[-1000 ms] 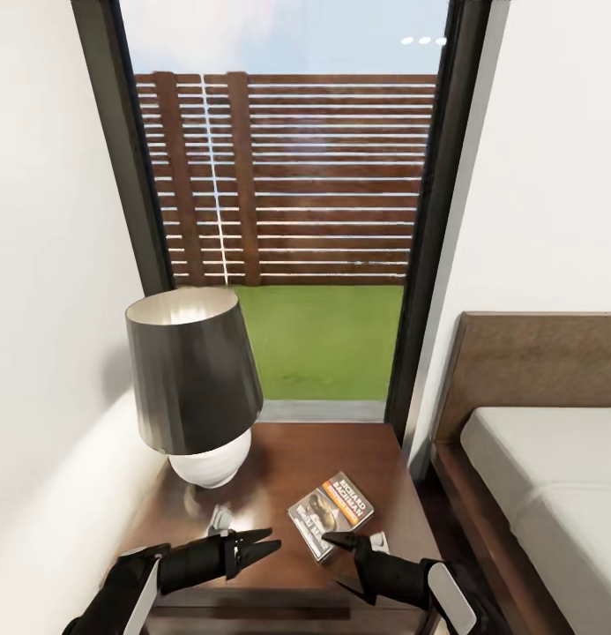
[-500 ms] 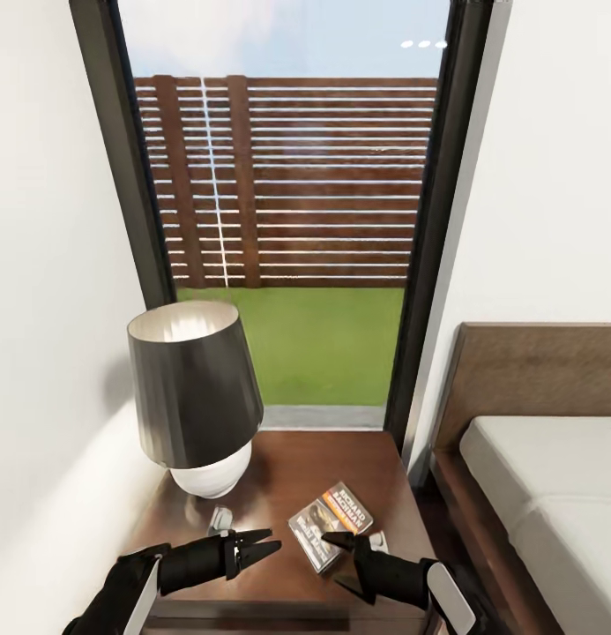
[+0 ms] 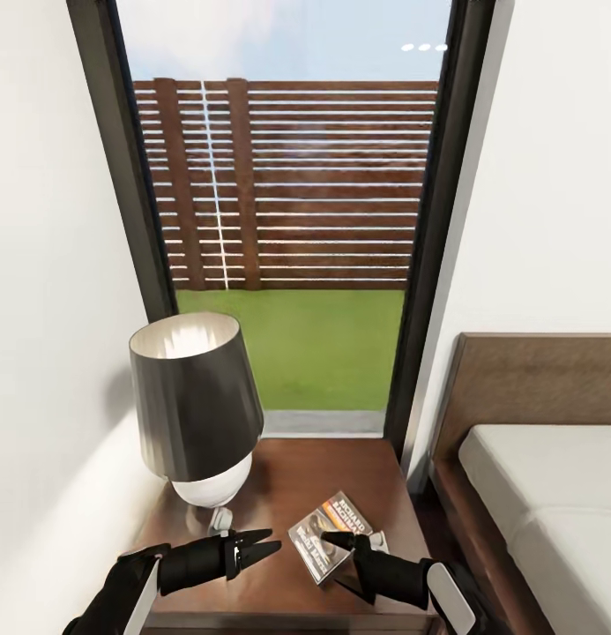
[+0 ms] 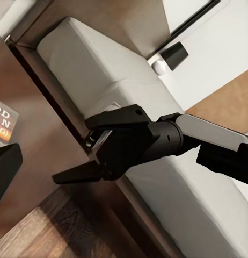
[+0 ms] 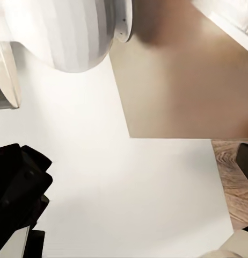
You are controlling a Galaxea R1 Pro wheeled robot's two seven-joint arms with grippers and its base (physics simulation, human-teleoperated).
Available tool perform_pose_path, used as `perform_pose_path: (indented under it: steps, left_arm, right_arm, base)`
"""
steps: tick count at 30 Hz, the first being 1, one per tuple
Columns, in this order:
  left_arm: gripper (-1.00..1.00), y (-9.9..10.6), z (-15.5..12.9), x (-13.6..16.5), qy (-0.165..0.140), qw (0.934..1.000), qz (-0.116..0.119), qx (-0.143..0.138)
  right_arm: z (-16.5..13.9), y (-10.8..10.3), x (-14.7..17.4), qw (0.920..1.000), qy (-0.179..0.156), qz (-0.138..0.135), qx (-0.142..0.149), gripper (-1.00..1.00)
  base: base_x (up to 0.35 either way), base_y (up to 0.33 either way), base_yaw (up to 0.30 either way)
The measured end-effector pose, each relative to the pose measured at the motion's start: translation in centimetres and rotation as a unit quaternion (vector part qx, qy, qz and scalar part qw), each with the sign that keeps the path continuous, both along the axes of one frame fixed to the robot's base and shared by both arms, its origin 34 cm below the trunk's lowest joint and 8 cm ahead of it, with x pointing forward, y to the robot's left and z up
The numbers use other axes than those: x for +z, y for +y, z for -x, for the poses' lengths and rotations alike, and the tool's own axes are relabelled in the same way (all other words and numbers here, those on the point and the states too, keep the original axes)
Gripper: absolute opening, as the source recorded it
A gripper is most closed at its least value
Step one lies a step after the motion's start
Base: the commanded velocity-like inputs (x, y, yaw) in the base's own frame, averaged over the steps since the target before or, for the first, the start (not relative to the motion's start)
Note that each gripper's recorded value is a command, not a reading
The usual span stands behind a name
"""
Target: In the bedroom, move the book from the bed onto either nightstand, and place the two sandals side by side next to the bed.
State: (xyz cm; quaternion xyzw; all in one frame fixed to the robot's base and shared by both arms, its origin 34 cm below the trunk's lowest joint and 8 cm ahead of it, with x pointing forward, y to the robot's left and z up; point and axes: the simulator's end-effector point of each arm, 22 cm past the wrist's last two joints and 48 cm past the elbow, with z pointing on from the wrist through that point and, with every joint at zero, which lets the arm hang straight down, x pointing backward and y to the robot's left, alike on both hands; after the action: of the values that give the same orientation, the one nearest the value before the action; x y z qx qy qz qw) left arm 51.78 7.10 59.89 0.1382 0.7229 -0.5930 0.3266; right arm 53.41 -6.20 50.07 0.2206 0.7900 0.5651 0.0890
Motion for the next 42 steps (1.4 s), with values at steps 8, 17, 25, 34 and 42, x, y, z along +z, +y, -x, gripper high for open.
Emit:
perform_pose_path:
  steps: [8,17,25,34,42]
  left_arm:
    - [1.00,0.0,-0.4,1.7,0.000,1.0000,-0.001,0.000]
    - [1.00,0.0,-0.7,3.6,0.000,1.0000,-0.001,0.000]
    - [1.00,0.0,-1.0,5.3,0.001,1.0000,-0.001,0.000]
    - [1.00,0.0,-1.4,7.1,0.001,1.0000,0.000,0.000]
    - [1.00,0.0,-1.6,8.7,0.001,1.0000,0.000,0.000]
  right_arm:
    - [-0.4,0.0,1.7,1.0000,0.000,-0.001,0.000,1.00]
    - [-0.8,0.0,3.7,1.0000,-0.001,-0.001,0.000,1.00]
    - [-1.2,-0.1,5.4,1.0000,-0.002,-0.001,-0.001,1.00]
    - [-1.5,-0.1,7.3,1.0000,-0.002,-0.001,-0.002,1.00]
    - [-1.8,-0.1,8.9,1.0000,-0.001,-0.001,-0.002,1.00]
  base:
    - [0.000,0.000,0.000]
    - [0.000,0.000,0.000]
    - [0.000,0.000,0.000]
    - [0.000,0.000,0.000]
    - [0.000,0.000,0.000]
